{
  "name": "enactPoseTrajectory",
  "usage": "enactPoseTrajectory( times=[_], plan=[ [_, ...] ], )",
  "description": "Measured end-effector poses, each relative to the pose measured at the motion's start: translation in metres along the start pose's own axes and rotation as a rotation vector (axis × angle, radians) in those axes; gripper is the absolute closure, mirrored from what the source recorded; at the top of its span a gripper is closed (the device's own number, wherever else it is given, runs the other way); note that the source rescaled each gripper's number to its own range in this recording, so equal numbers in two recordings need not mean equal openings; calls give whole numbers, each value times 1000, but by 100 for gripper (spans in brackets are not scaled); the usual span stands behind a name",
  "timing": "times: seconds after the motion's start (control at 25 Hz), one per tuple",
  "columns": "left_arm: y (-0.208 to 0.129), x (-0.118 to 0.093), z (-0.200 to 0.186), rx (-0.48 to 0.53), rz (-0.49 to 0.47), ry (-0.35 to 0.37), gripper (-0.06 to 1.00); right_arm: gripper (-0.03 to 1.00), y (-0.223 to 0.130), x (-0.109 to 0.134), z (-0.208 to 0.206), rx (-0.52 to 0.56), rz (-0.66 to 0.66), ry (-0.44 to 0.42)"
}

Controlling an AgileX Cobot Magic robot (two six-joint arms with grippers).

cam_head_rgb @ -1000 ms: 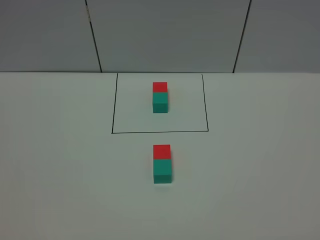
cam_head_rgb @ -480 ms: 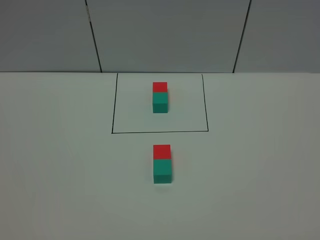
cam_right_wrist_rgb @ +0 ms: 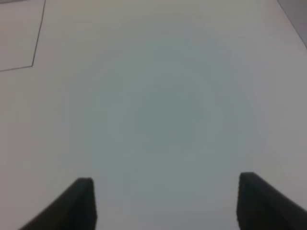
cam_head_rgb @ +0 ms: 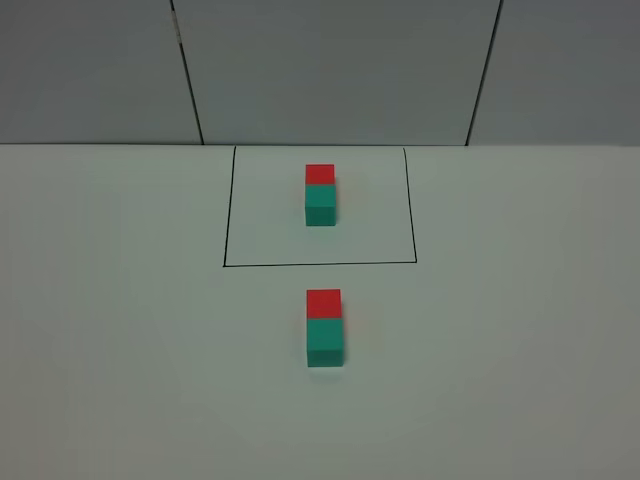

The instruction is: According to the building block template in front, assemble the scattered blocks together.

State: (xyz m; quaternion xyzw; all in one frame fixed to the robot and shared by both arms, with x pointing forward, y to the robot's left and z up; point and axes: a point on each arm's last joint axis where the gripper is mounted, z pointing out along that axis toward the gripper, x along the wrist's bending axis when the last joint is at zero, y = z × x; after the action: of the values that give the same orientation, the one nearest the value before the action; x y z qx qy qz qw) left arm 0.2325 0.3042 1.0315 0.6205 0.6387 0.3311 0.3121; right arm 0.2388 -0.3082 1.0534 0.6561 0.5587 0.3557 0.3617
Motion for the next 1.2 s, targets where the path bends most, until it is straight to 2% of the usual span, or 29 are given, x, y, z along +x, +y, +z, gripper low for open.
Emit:
enactPoseTrajectory(
  times=[1.2],
  plan=[
    [0, 0, 0, 0, 0, 0, 7, 39, 0, 0, 0, 0, 0, 0]
  ],
)
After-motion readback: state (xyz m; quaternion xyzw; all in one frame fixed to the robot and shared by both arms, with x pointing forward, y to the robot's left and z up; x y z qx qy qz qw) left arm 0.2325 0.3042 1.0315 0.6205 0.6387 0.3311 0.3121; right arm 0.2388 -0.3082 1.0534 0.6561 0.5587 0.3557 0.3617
